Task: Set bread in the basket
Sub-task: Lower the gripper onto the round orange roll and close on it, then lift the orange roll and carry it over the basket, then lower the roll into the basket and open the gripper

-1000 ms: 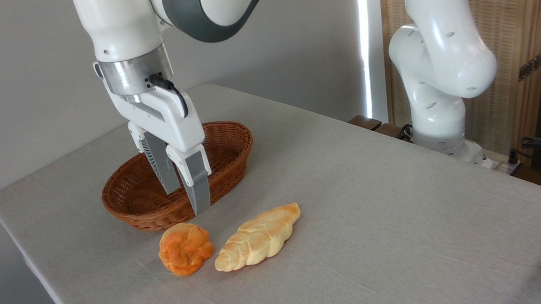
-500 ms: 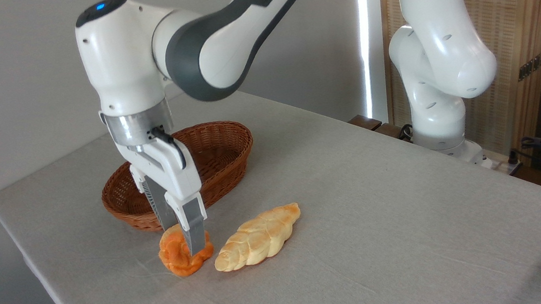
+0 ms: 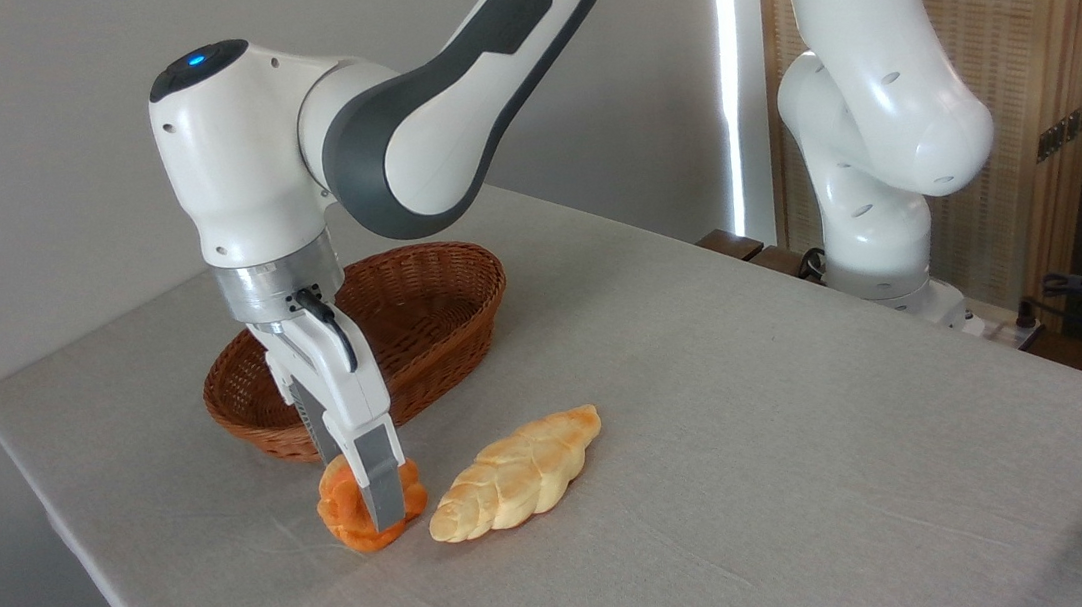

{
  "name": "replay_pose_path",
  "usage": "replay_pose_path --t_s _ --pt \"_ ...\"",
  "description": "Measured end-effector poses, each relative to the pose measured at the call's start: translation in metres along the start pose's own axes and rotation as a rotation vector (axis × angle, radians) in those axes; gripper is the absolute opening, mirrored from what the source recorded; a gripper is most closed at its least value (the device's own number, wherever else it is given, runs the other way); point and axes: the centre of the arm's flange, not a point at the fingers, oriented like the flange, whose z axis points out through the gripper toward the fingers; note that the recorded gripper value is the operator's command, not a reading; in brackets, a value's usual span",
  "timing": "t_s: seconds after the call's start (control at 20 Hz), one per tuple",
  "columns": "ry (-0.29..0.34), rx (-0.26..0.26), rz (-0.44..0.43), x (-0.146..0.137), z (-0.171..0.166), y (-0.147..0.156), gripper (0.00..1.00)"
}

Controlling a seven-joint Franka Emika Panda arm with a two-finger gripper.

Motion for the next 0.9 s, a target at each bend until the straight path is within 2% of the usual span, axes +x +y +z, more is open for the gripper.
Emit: replay_pose_path --t_s 0.5,0.75,0.85,0.9 --pt "0.011 0.008 0.008 0.000 -0.007 -0.002 0.22" --pt "0.108 0.055 0.004 0.004 -0.066 0.004 0.22" --pt "0.149 0.043 -0.012 0.017 -0.084 0.027 0.34" --pt "0.160 0.033 -0.028 0.027 -0.087 0.042 0.34"
